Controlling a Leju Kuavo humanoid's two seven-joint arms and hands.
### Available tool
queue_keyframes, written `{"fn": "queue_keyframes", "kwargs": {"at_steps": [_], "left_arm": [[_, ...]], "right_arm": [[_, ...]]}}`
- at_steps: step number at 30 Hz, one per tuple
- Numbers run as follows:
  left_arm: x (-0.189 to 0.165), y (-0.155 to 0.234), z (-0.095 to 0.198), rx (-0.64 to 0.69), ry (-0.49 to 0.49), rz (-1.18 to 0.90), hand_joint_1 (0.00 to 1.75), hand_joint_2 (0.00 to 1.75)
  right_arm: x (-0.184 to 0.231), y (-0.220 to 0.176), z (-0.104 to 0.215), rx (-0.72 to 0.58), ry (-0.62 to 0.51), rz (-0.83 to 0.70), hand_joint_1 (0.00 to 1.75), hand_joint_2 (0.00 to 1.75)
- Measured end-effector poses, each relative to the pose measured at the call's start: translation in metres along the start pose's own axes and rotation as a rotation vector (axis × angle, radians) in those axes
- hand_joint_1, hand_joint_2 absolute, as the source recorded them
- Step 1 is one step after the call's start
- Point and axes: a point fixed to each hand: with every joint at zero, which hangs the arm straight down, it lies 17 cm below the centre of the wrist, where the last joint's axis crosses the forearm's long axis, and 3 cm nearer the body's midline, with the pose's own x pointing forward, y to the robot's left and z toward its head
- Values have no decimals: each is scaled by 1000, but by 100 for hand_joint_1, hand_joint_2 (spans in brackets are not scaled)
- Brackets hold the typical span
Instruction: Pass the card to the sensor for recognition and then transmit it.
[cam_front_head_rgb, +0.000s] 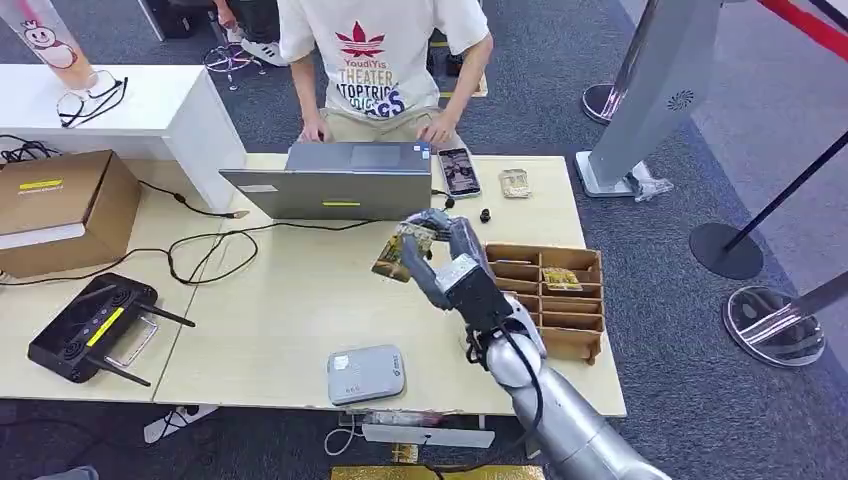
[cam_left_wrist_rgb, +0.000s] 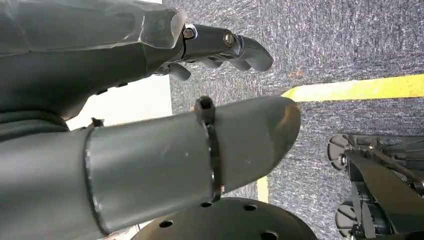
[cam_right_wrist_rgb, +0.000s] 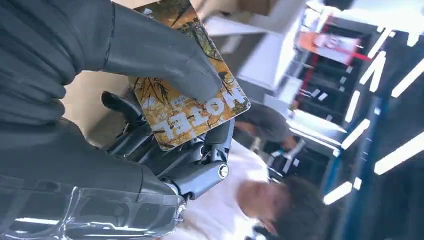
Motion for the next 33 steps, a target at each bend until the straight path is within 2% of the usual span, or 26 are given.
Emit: {"fn": "queue_keyframes", "kwargs": {"at_steps": [6,14,24,33], "left_arm": [[0,2,0,-1,0,5,0,0],[0,3,0,-3,0,14,0,0],[1,4,-1,1,-9,19,0,0],[1,4,-1,1,-15,15,0,0]], "right_arm": [[43,-20,-13,-43,-122,10,175,175],[78,-33,-22,-71,-221,17,175,175],[95,-40,-23,-98,-274,70,175,175],[99,-45,-23,-134,-307,187,175,175]]}}
